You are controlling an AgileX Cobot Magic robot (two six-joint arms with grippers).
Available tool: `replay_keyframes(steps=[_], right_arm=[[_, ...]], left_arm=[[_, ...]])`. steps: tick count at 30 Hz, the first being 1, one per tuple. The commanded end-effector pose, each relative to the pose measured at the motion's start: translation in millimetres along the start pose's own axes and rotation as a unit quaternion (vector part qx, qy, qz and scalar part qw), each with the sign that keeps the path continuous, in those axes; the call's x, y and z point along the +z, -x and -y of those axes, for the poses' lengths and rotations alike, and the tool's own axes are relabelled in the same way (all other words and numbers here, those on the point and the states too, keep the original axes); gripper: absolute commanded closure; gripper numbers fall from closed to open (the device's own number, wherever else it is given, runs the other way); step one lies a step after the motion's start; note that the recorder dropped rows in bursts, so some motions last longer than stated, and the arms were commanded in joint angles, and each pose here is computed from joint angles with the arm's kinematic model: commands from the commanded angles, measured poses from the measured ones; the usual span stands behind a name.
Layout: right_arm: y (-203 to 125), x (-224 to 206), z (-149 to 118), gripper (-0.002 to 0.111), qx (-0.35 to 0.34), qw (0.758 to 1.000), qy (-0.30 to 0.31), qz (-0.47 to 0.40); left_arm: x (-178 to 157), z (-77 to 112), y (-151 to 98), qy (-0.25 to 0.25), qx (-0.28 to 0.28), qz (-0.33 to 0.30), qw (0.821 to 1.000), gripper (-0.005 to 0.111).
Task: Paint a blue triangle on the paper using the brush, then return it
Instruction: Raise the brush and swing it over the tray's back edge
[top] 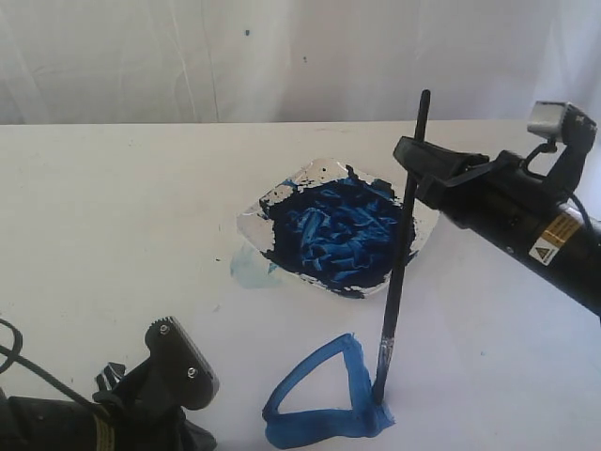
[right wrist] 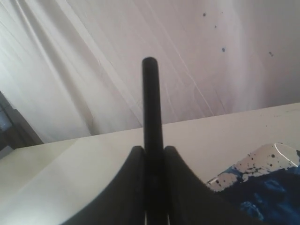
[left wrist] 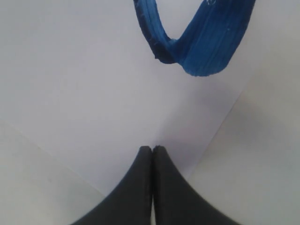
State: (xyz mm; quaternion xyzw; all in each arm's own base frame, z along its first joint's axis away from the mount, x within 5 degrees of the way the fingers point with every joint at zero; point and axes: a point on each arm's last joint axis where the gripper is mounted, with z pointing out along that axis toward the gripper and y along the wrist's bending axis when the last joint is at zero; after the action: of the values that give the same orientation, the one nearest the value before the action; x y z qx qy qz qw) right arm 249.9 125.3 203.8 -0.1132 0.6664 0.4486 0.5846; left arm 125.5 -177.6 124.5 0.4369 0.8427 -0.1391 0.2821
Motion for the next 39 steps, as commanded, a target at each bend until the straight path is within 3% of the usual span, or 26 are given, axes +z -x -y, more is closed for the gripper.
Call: replay_keyframes(steps=[1,7,14,17,21,39], right_arm=[[15.9,6.0,-5.7,0.108,0.017,0.999,0.017,0.031],[34.4,13.5,-6.4,0.108,0.014,0.997,0.015,0.072],[60.4,18.7,6.0,0.108,0.049,0.984,-0.046,0.164],[68.5,20.8,19.1,0.108,0.091,0.97,-0.097,0.203],[72.0,24.8,30.0,0.108,0.131,0.956,-0.121,0.234],[64.0,68.9,79.8,0.108,0.219,0.934,-0.121,0.253]], left_arm=[[0.7,-0.4,-6.1,0.0,-0.005,-0.023,1.0,0.107],[0.7,-0.4,-6.1,0.0,-0.005,-0.023,1.0,0.107],[0.7,-0.4,-6.1,0.0,-0.005,-0.023,1.0,0.107],[0.7,-0.4,-6.1,0.0,-0.005,-0.023,1.0,0.107],[0.7,-0.4,-6.1,0.0,-0.005,-0.023,1.0,0.107],[0.7,-0.4,-6.1,0.0,-0.005,-0.023,1.0,0.107]])
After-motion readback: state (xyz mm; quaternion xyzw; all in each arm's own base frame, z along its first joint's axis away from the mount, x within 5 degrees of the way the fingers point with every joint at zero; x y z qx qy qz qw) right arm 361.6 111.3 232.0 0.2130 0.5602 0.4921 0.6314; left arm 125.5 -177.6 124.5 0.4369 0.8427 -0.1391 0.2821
